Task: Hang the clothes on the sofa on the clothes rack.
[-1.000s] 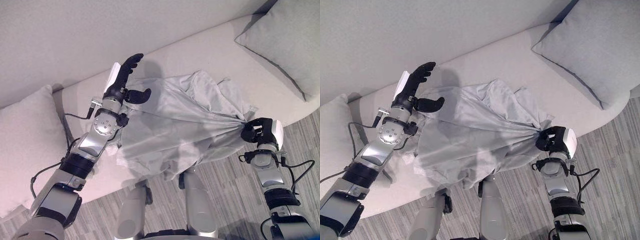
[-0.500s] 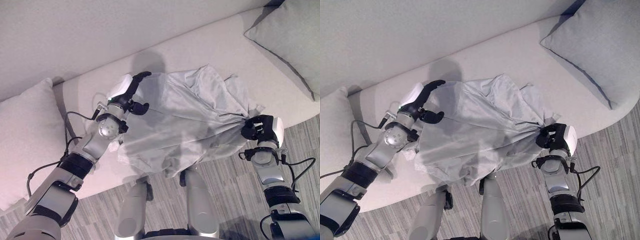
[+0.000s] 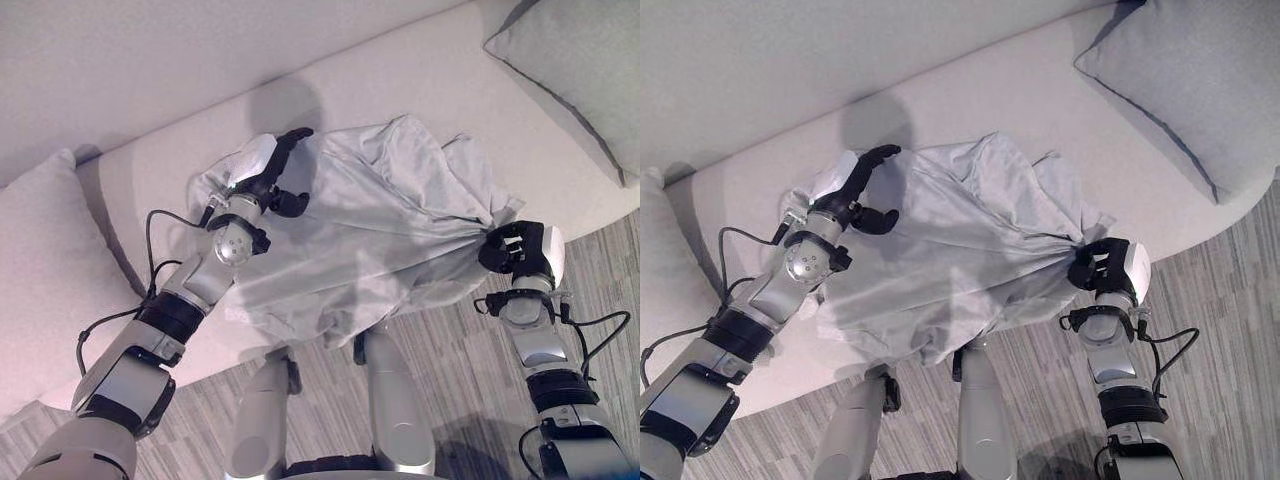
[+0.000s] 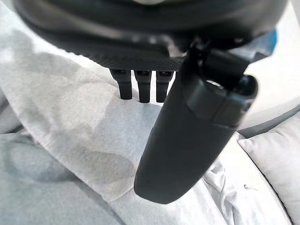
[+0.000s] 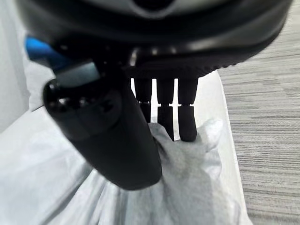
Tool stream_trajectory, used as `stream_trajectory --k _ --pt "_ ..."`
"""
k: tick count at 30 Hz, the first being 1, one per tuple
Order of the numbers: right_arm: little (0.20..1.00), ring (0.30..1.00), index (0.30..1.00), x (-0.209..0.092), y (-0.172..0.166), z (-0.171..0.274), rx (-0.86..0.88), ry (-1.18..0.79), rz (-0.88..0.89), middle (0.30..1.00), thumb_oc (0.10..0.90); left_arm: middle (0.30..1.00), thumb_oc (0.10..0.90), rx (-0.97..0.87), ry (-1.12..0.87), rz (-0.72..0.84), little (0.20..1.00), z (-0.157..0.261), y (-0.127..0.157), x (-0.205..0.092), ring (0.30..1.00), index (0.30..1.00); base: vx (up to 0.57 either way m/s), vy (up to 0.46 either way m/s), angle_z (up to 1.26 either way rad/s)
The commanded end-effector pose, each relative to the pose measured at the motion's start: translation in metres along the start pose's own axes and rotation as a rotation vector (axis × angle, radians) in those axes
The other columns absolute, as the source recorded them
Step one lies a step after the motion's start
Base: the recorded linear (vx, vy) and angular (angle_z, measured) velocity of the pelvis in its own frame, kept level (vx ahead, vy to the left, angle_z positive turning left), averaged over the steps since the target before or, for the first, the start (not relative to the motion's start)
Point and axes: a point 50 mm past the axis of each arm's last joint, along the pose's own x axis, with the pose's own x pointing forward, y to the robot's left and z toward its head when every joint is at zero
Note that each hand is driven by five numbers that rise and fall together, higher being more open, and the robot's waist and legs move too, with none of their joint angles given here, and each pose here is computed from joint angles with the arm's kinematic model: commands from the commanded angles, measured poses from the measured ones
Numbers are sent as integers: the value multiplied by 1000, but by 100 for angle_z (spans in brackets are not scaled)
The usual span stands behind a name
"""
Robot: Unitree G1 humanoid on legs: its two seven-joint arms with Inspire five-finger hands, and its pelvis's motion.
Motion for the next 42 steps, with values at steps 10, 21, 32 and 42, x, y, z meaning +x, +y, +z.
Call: stream_trajectory --k 10,21,32,42 --pt "300 300 300 16 -61 22 7 -127 -221 300 400 900 800 135 -150 112 900 24 45 13 900 900 0 0 0" --pt "300 300 300 14 -69 25 20 -165 -256 300 400 300 400 311 -198 130 300 25 45 8 300 300 0 0 0" --pt "300 300 300 9 -66 20 19 -157 -240 300 400 300 400 302 -164 216 300 14 58 -1 300 300 0 0 0" --pt "300 300 300 -1 -95 116 -4 -653 -168 300 400 300 400 80 -246 651 300 12 130 -71 300 300 62 -52 16"
